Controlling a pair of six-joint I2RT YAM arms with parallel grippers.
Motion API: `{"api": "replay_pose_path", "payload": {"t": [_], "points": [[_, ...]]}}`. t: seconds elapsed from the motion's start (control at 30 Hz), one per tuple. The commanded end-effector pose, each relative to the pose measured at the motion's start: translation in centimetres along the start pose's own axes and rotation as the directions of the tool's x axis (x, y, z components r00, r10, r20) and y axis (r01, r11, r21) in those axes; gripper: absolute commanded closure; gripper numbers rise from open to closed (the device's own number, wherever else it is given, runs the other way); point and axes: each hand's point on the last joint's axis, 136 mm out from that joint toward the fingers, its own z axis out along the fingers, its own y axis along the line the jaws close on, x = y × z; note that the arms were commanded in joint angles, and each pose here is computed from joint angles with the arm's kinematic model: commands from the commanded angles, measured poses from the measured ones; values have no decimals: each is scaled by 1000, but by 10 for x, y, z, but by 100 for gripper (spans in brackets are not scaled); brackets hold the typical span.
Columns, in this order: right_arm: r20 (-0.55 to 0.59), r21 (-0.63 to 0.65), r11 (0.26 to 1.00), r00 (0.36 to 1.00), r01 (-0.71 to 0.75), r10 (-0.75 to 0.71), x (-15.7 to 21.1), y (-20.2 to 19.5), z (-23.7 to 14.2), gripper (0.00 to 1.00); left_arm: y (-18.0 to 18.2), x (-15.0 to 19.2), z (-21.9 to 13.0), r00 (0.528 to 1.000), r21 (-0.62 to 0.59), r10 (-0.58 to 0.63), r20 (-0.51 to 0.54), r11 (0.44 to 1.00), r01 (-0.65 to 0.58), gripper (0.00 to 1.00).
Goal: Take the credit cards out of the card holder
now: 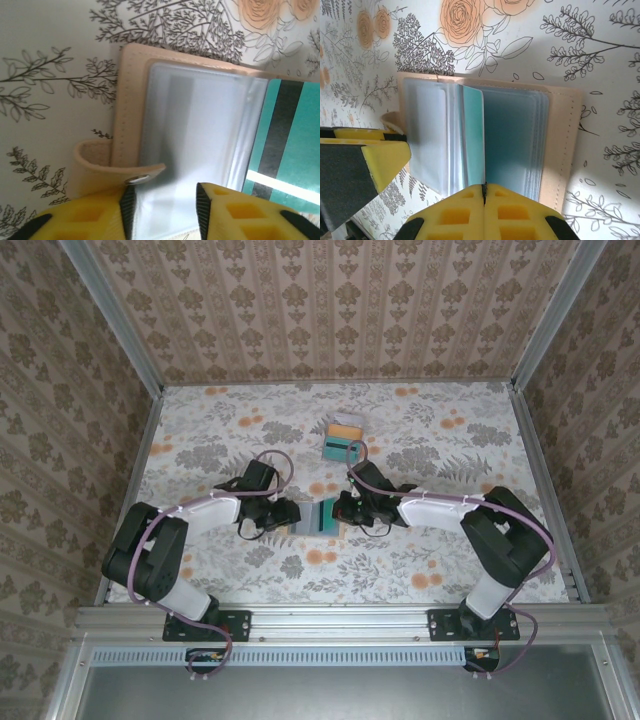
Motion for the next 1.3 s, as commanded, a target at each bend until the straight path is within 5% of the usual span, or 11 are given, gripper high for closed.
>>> {"api": "replay_pose_path", "payload": {"t": [0.0,0.23,0.37,0.67,0.97,1.1,1.2,1.27], "points": [[8,46,998,999,36,-37,-3,-3,-9,100,1,2,-5,1000,-20,-2,-11,1000,1,55],[18,35,998,998,51,-52,-5,6,-14,100,-7,1,-10,1000,-4,7,1,1000,-7,55],[37,29,994,994,102,-103,-11,17,-28,100,-15,-5,-22,1000,4,8,27,1000,-8,44],[55,130,924,928,358,-368,-31,32,-77,100,-37,-23,-53,994,40,20,111,999,-25,33],[25,263,704,724,660,-689,-75,44,-113,100,-39,-32,-85,977,44,11,211,999,-21,23],[1,278,542,564,793,-825,-92,50,-112,100,-38,-32,-97,967,58,9,254,998,-24,22],[-23,314,415,444,854,-896,-106,55,-110,100,-35,-30,-106,960,60,3,281,998,-21,1],[-61,332,337,377,881,-924,-115,56,-107,100,-33,-28,-110,956,57,0,294,998,-18,0]]}}
